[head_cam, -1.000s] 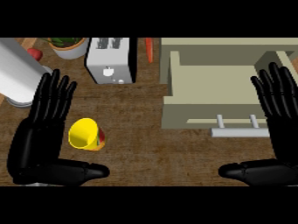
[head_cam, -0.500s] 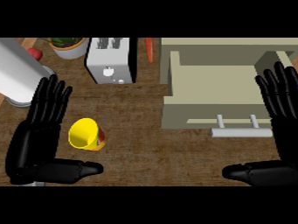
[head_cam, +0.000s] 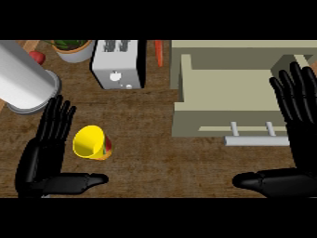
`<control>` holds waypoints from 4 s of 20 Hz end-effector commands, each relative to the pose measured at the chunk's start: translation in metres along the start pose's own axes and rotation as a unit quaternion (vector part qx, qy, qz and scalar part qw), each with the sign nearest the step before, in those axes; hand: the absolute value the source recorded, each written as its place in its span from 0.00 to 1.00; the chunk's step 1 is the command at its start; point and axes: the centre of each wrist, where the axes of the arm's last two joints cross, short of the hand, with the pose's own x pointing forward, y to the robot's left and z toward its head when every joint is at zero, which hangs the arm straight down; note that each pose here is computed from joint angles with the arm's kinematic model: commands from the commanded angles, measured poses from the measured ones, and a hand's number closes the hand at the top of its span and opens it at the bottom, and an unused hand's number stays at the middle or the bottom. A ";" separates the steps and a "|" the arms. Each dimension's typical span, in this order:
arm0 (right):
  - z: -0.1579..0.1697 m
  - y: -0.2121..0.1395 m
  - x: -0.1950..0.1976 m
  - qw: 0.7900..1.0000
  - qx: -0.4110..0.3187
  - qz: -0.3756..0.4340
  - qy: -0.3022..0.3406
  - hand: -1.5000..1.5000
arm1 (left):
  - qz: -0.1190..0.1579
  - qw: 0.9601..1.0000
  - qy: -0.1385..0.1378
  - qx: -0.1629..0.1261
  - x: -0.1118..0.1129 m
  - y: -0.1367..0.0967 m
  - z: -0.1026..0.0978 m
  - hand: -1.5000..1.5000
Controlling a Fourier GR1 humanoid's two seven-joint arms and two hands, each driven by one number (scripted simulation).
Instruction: Pick up the cup, place it into the drawer and close the drawer
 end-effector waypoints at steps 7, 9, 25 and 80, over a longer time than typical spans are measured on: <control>-0.001 -0.012 0.003 1.000 0.006 -0.005 0.006 0.00 | -0.015 0.999 0.018 0.029 -0.049 0.035 -0.007 0.00; -0.007 0.005 0.008 1.000 0.005 0.001 0.008 0.00 | -0.015 0.999 0.025 0.025 -0.053 0.025 0.015 0.00; -0.004 -0.002 0.006 1.000 0.016 -0.007 0.011 0.00 | -0.014 0.998 0.044 0.042 -0.121 0.060 0.022 0.00; 0.007 -0.015 0.009 1.000 0.027 -0.007 0.004 0.00 | 0.089 0.995 -0.047 0.016 -0.187 0.057 0.003 1.00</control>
